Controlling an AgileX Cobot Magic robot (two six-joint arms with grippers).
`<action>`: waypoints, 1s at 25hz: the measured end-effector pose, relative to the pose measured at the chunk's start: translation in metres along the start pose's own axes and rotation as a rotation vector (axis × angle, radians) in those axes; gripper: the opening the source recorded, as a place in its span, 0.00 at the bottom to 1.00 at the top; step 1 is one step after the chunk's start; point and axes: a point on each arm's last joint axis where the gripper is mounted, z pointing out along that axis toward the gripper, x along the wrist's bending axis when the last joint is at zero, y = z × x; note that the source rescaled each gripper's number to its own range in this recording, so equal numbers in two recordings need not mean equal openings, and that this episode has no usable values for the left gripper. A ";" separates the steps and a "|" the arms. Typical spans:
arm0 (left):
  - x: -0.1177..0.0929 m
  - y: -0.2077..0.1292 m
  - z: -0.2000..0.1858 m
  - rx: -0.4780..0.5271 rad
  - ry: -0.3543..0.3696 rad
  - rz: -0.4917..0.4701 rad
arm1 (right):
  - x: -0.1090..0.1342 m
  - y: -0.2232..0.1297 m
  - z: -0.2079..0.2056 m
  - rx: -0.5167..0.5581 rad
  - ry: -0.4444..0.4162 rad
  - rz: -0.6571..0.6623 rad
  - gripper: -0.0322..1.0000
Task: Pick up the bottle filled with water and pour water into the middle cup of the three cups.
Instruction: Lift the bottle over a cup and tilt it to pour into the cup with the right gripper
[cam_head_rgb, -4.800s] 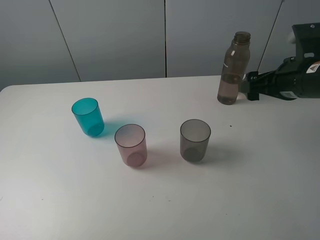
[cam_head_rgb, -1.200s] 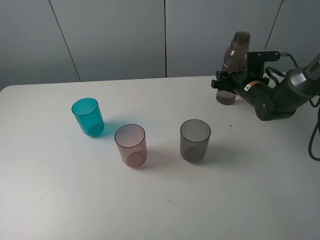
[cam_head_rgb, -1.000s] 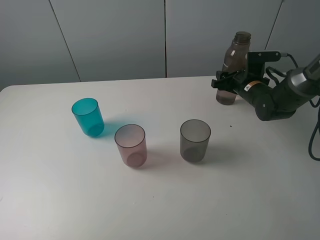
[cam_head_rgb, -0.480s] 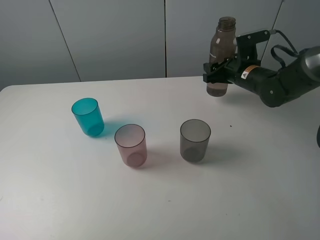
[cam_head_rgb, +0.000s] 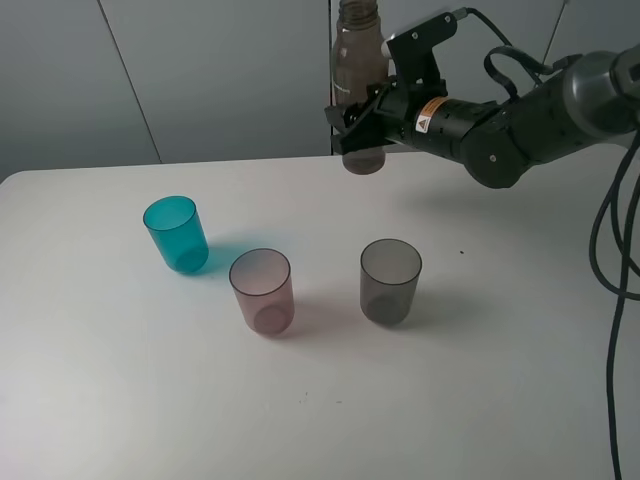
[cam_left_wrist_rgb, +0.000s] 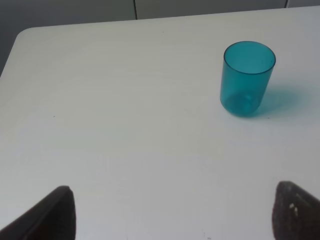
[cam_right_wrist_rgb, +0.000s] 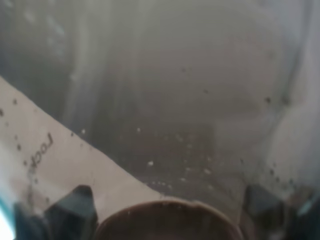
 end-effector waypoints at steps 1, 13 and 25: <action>0.000 0.000 0.000 0.000 0.000 0.000 | 0.007 0.004 0.004 -0.013 0.021 -0.012 0.04; 0.000 0.000 0.000 0.000 0.000 0.000 | 0.046 -0.010 0.035 -0.052 0.299 -0.372 0.03; 0.000 0.000 0.000 0.000 0.000 0.000 | 0.024 -0.015 0.026 -0.139 0.421 -0.541 0.03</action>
